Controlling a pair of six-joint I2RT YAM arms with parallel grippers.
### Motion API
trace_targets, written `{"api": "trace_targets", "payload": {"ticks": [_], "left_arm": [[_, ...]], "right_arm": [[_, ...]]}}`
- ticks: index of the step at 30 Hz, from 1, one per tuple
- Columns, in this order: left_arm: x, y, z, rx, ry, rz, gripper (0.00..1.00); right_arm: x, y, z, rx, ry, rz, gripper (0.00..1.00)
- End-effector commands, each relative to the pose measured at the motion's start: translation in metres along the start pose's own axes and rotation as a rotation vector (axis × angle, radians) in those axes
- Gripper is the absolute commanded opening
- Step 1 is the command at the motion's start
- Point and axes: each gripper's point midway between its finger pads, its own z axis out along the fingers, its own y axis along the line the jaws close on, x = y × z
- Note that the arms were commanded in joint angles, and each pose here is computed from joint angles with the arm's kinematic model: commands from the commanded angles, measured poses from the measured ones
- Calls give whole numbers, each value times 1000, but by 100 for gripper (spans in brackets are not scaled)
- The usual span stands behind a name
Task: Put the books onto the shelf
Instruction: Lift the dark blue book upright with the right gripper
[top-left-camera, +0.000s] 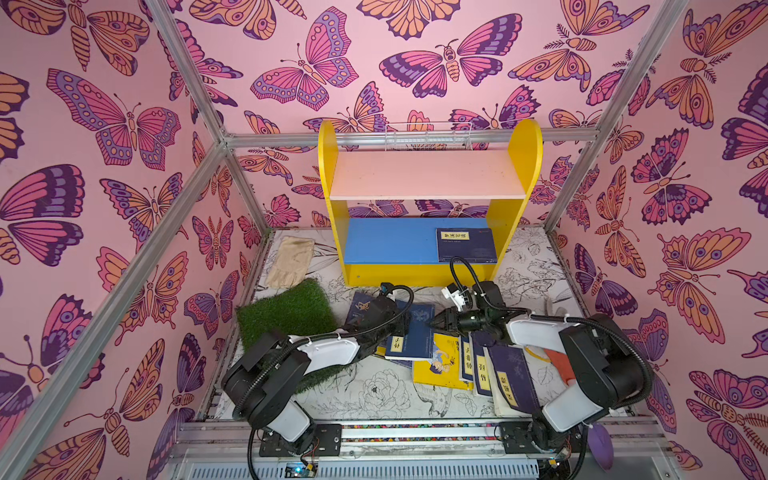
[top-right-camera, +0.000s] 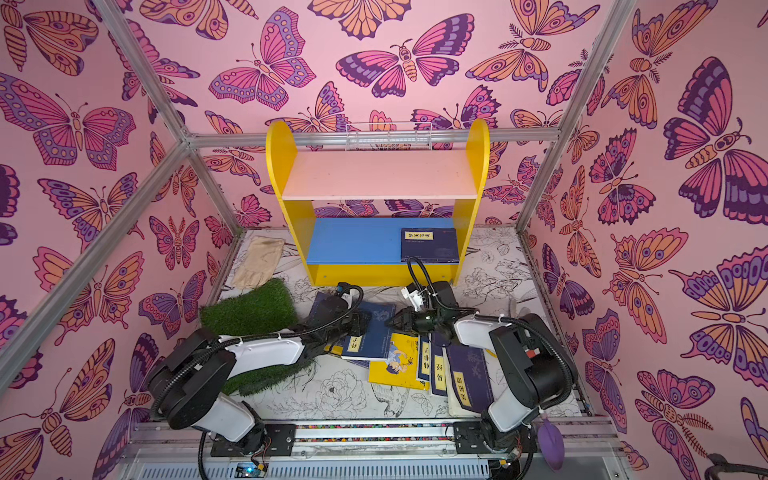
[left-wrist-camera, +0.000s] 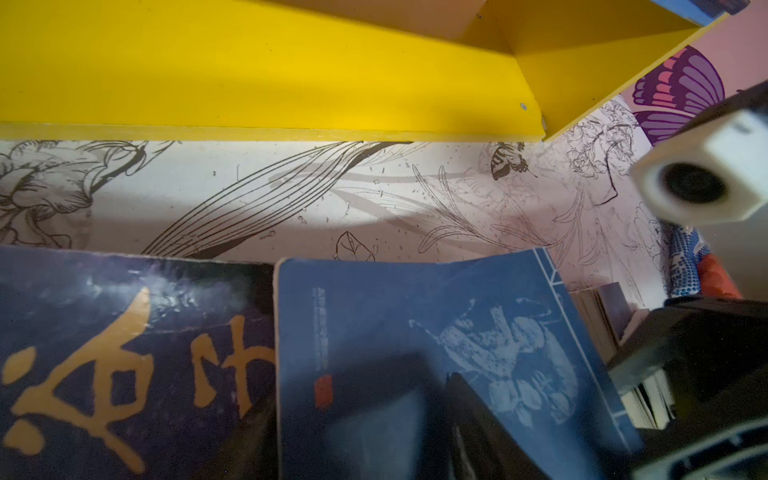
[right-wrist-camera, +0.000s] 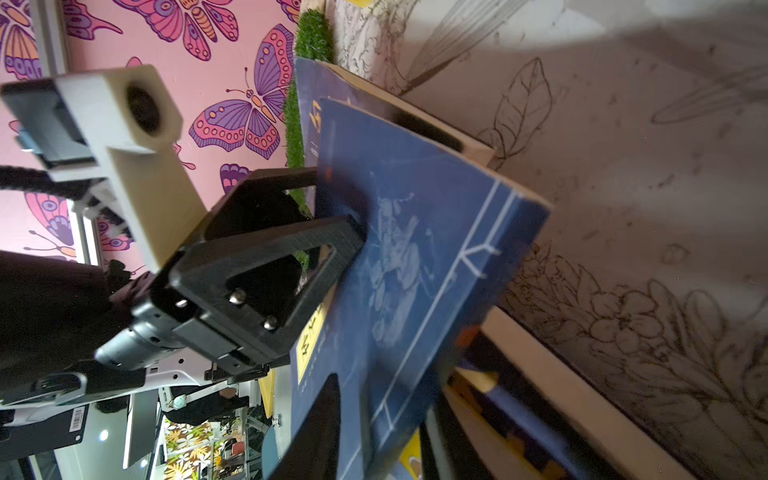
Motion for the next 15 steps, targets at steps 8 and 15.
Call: {"api": "trace_targets", "payload": {"ticks": [8,15], "left_arm": [[18,7,2,18,29,-47,58],[-44,35,-47,7,-161,-216,82]], "right_arm": [[-18,25,8,-89,-26,-88,0],[-23,53,-7,-139,-77,-131,0]]}}
